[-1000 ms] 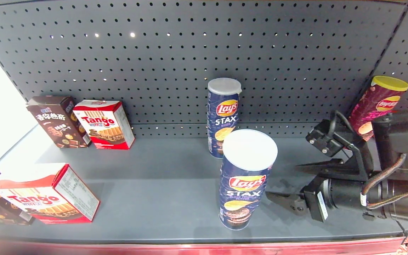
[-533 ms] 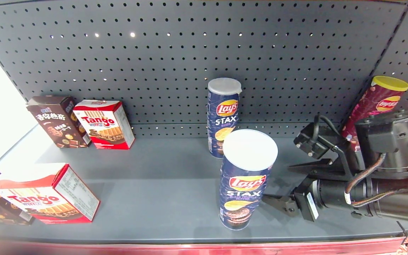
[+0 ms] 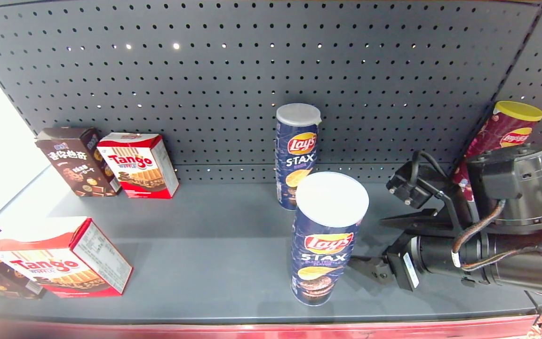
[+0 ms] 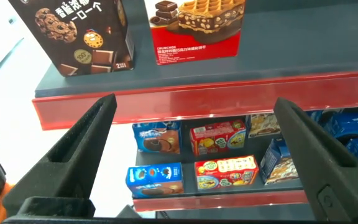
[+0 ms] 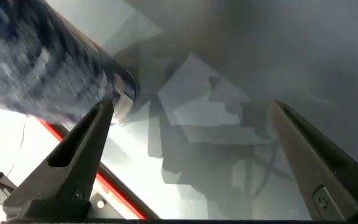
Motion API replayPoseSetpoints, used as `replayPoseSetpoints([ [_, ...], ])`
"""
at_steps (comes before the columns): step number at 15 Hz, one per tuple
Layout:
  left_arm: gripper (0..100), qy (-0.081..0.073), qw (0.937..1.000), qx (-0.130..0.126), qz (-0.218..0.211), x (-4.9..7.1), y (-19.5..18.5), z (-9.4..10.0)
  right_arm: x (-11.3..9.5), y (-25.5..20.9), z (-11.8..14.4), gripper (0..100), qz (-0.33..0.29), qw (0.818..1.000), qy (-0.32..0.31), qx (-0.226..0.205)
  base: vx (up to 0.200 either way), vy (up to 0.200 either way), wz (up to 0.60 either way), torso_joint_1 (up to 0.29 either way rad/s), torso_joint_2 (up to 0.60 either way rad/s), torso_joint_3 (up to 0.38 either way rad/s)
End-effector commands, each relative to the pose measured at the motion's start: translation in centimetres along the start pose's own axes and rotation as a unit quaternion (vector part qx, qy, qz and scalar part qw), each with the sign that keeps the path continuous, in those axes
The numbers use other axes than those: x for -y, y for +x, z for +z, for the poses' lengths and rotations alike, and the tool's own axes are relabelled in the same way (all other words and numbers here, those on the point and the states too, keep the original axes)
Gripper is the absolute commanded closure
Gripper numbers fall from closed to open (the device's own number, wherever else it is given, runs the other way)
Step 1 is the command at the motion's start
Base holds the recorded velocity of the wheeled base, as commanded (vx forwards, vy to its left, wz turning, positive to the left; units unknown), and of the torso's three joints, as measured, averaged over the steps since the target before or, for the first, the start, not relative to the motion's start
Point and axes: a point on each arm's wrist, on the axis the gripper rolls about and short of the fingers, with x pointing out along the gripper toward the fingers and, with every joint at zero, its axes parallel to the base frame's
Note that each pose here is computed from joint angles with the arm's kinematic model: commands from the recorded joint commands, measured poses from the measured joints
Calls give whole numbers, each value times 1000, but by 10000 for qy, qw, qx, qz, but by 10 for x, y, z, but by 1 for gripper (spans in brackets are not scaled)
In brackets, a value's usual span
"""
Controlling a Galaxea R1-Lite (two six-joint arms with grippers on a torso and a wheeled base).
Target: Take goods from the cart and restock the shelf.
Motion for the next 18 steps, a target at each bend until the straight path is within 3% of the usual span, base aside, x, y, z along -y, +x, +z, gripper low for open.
replayPoseSetpoints([
  [1, 0, 3, 10000, -10, 0, 0, 0, 0, -3, 6, 3, 0, 56, 10000, -41, -11, 0, 0, 0, 0, 0, 0],
  [7, 0, -74, 10000, -11, 8, 0, 0, 0, -4, 3, 2, 0, 75, 10000, -52, -1, 0, 0, 0, 0, 0, 0],
  [18, 0, -74, 10000, -3, 8, 0, 0, 0, -8, 9, 2, 0, 63, 9999, -100, -62, 0, 0, 0, 0, 0, 0],
])
